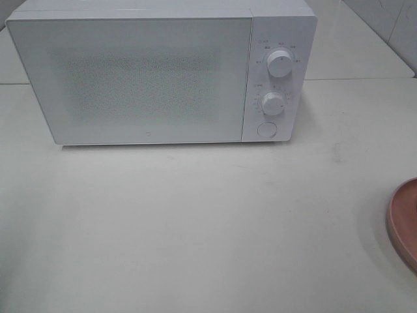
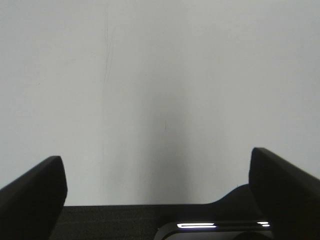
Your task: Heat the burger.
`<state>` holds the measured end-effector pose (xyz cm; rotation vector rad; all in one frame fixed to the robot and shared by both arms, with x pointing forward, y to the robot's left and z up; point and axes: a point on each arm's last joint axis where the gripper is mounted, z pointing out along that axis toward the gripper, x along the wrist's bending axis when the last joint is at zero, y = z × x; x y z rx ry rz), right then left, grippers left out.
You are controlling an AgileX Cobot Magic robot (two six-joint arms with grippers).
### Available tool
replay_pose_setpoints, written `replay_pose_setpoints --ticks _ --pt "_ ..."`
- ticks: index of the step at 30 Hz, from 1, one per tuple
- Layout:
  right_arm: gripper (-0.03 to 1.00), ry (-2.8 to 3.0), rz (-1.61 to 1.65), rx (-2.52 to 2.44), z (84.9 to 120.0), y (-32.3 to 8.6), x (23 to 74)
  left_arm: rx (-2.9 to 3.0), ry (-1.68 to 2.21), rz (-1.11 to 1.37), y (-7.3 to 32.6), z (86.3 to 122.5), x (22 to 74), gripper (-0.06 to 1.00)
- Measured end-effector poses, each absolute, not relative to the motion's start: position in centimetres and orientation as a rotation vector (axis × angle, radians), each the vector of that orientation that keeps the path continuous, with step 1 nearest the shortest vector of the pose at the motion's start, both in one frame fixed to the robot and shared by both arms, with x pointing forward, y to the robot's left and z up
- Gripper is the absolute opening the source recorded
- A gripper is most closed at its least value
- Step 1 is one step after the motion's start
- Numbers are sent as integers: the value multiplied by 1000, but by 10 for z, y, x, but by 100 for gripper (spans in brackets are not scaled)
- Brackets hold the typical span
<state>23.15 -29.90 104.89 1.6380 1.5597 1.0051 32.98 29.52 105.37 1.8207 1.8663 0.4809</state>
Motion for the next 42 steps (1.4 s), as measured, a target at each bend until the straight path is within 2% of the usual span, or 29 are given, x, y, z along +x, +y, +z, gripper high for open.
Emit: replay_pose_setpoints --ticks 20,42 --pt "75 1560 1005 1638 1049 -299 231 1555 1509 902 294 1058 233 89" --pt "75 1560 1005 1638 1049 -299 231 1537 1487 867 290 1057 231 88"
